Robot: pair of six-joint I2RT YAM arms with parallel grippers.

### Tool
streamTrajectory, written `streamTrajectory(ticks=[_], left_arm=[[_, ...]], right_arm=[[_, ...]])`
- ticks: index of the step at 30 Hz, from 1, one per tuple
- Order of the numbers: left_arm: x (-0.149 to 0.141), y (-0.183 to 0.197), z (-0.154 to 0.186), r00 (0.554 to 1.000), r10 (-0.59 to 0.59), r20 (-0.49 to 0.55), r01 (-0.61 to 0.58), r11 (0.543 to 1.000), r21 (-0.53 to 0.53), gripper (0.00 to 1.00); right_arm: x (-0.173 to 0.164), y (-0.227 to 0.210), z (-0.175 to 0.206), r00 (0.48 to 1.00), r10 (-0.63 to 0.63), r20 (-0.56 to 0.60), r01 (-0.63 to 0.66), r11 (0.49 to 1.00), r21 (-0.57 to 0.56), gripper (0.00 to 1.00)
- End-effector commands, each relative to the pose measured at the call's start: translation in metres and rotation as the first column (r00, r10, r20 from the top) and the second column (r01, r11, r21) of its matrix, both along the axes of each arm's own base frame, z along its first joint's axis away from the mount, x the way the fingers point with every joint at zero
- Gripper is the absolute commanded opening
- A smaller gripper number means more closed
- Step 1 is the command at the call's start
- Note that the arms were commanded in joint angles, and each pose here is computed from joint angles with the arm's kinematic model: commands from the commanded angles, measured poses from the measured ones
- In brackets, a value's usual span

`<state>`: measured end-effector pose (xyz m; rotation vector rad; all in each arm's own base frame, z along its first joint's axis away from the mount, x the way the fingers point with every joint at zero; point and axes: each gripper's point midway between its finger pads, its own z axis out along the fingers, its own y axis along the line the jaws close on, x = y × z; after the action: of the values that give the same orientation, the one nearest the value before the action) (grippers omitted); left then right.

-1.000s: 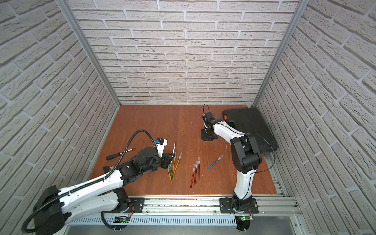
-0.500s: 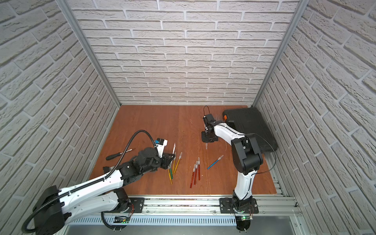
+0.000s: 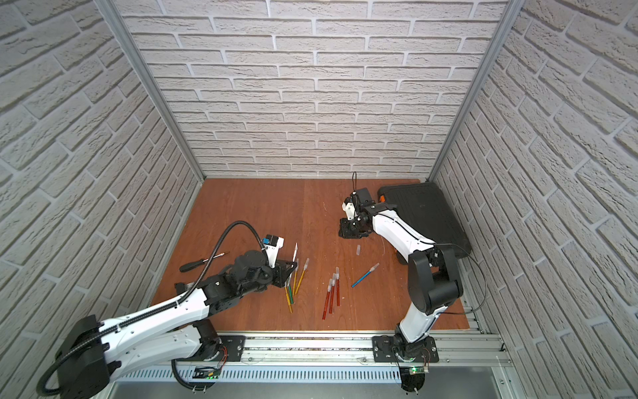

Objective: Remove protective caps from carving knives
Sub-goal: Place the protective sleeve at the center of the board, then place the carving knife at the center of the board.

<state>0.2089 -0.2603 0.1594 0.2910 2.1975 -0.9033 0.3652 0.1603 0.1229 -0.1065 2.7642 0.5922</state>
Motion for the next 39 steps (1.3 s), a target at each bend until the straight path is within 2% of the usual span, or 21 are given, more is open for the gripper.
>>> streamTrajectory(ticks=[1,7,17,29,36,39], left_arm=[[0.001,-0.001,0.012,0.999,0.001,0.033,0.0,0.999,-0.045,0.0],[0.007,0.006,0.011,0.999,0.044,0.01,-0.043,0.998,-0.036,0.0],[0.038,0.046,0.006,0.987,0.144,-0.075,-0.144,0.99,0.007,0.0],[0.086,0.092,-0.004,0.964,0.234,-0.122,-0.217,0.966,0.142,0.0],[0.114,0.107,-0.023,0.957,0.243,-0.157,-0.194,0.942,0.275,0.0],[0.126,0.115,-0.03,0.949,0.268,-0.165,-0.198,0.916,0.35,0.0]], right_arm=[[-0.018,0.016,0.026,0.998,0.068,0.003,-0.068,0.989,0.135,0.29],[-0.037,0.029,0.061,0.993,0.114,0.038,-0.12,0.96,0.251,0.33],[-0.066,0.043,0.111,0.974,0.194,0.118,-0.225,0.897,0.382,0.37],[-0.071,0.04,0.12,0.97,0.188,0.153,-0.233,0.898,0.373,0.38],[-0.065,0.024,0.116,0.977,0.126,0.172,-0.171,0.945,0.279,0.4],[-0.066,0.02,0.118,0.975,0.111,0.19,-0.158,0.953,0.258,0.44]])
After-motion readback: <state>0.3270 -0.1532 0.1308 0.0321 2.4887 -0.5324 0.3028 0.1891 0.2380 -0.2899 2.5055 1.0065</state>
